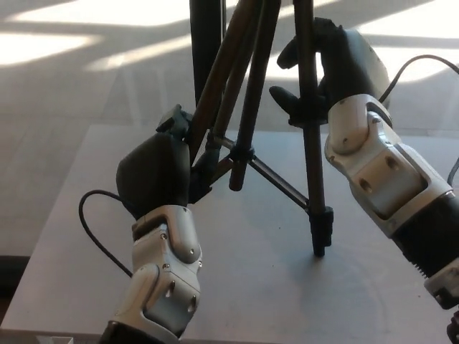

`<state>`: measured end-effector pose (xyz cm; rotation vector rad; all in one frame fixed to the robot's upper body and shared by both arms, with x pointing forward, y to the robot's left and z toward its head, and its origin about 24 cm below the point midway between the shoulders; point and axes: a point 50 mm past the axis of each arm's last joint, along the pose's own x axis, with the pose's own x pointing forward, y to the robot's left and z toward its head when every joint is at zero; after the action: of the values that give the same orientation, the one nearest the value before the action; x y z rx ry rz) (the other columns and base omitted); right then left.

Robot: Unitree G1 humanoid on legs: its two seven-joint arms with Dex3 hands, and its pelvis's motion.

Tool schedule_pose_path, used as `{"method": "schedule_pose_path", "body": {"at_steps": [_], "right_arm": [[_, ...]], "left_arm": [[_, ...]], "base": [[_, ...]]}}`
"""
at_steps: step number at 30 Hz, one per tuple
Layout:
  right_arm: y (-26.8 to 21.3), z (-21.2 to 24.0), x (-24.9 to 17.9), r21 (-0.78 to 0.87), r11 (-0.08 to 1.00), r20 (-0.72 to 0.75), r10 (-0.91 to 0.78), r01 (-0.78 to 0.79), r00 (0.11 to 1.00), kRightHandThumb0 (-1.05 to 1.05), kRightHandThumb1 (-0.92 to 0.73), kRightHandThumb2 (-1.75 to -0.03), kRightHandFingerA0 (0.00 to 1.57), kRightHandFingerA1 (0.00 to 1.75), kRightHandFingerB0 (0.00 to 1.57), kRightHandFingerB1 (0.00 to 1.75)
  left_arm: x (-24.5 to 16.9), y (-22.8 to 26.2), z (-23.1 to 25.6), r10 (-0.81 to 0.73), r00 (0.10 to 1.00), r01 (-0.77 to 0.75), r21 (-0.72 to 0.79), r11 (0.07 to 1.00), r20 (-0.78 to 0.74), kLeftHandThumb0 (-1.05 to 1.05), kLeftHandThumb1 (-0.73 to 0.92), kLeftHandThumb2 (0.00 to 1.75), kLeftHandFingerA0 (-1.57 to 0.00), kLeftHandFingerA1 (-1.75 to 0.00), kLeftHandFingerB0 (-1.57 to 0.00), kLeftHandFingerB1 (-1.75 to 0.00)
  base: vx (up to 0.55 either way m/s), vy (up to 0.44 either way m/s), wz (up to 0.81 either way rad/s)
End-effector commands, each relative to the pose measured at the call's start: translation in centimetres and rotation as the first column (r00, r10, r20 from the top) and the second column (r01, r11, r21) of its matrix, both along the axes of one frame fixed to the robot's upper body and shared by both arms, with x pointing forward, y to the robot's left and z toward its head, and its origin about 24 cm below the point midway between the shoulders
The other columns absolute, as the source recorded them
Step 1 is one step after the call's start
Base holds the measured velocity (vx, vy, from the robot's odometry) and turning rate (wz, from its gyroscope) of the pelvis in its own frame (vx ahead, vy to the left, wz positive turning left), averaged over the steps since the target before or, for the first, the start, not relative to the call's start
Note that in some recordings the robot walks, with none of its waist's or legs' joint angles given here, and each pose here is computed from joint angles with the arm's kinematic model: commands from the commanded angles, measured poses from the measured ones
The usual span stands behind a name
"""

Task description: Use both hands of the robot to pick up the tripod lying in the middle of the desk and make it stand upright on the desk

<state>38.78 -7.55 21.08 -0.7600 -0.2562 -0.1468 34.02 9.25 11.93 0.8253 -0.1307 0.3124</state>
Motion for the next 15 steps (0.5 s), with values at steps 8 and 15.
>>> {"method": "schedule_pose_path", "body": {"at_steps": [8, 15], "right_arm": [[4.1, -2.0, -2.6, -0.048, 0.969, 0.089, 0.245, -0.242, 0.965, -0.21, -0.49, -1.13, 0.93, 1.61, 0.9, 1.0], [3.2, -3.2, -2.6, 0.0, 0.977, 0.046, 0.212, -0.212, 0.976, -0.22, -0.54, -1.12, 0.92, 1.75, 0.73, 1.67]], "left_arm": [[-2.2, -2.6, -5.5, -0.108, 0.943, 0.0, -0.325, 0.946, -0.314, -0.39, 0.77, 0.63, -0.78, -1.71, -0.71, -1.26], [-2.6, -2.0, -6.4, -0.125, 0.945, 0.089, -0.131, 0.987, -0.303, -0.29, 0.74, 0.7, -0.8, -1.34, -0.69, -0.89]], "base": [[0.0, 0.0, 0.0], [0.0, 0.0, 0.0]]}}
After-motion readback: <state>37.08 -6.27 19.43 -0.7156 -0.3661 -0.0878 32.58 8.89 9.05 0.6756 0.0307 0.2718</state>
